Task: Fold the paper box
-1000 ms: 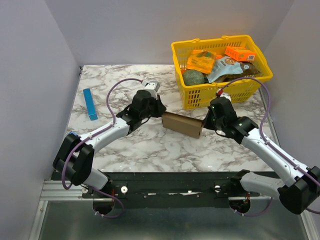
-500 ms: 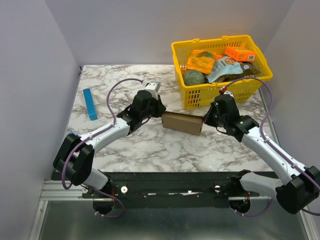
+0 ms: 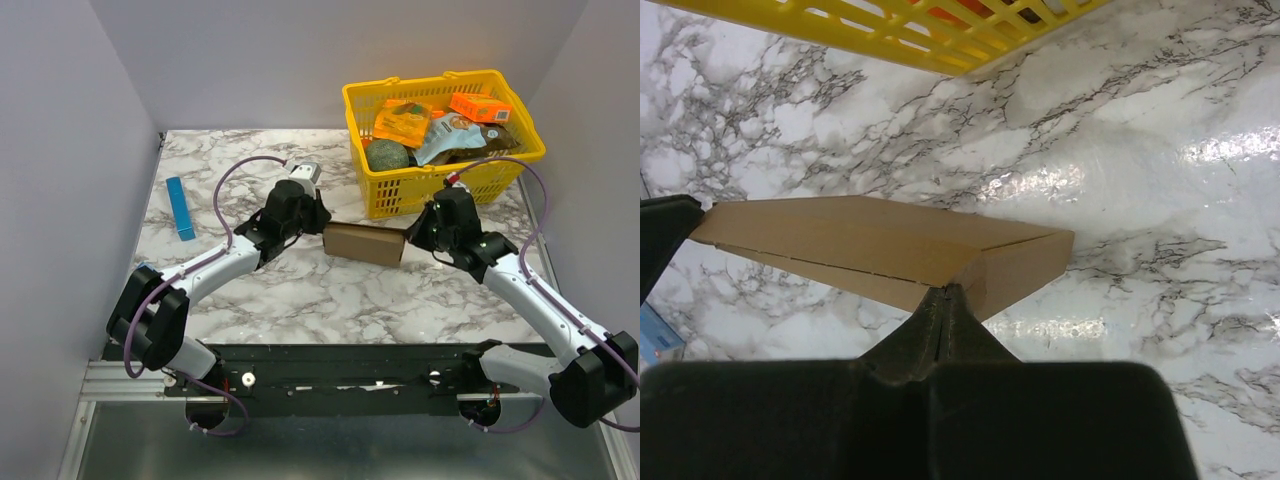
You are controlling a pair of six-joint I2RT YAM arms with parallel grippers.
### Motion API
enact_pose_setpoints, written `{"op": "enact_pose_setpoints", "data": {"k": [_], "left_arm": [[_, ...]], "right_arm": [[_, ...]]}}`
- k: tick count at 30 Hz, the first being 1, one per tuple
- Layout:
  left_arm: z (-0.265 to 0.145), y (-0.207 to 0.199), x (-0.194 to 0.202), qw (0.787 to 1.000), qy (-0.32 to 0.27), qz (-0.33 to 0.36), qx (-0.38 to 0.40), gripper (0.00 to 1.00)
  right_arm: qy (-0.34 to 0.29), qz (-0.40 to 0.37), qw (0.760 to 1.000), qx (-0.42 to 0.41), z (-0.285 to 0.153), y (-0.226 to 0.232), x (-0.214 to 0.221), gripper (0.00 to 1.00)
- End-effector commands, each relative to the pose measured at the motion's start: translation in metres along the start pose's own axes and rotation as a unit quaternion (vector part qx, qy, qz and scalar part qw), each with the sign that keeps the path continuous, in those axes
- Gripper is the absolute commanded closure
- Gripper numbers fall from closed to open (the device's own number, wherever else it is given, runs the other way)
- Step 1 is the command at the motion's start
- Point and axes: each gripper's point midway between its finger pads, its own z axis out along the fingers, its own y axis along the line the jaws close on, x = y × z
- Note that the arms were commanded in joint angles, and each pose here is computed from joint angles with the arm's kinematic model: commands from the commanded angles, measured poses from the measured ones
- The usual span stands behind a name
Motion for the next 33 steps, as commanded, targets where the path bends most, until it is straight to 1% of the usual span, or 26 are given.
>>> {"op": "enact_pose_setpoints", "data": {"k": [1,3,5,7,13,15,19,33], "left_arm": [[-0.004,0.009,0.094,0.987,0.159,0.009,-0.012,0.83],[-0.004,0.010,0.091,0.987,0.158,0.016,-0.014,0.83],[-0.003,0.012,0.090,0.987,0.159,0.023,-0.021,0.83],[-0.002,0.015,0.091,0.985,0.165,0.029,-0.027,0.88],[0.000,0.014,0.086,0.986,0.159,0.031,-0.029,0.88],[0.000,0.014,0.084,0.987,0.157,0.031,-0.029,0.88],[0.001,0.013,0.083,0.987,0.155,0.030,-0.028,0.87],[0.002,0.013,0.086,0.986,0.160,0.028,-0.026,0.87]], "right_arm": [[0.014,0.007,0.995,-0.095,-0.002,0.042,0.002,0.99],[0.013,-0.013,0.996,-0.089,0.000,0.037,0.004,0.99],[0.013,-0.049,0.997,-0.066,0.004,0.024,0.007,0.99],[0.010,-0.078,0.997,-0.028,0.005,0.005,0.008,0.99],[0.007,-0.130,0.991,0.017,-0.001,-0.017,0.007,0.84],[0.007,-0.135,0.991,0.021,-0.002,-0.020,0.006,0.83],[0.011,-0.144,0.989,0.029,-0.002,-0.024,0.008,0.75],[0.000,-0.167,0.983,0.076,0.003,-0.041,0.002,0.74]]}}
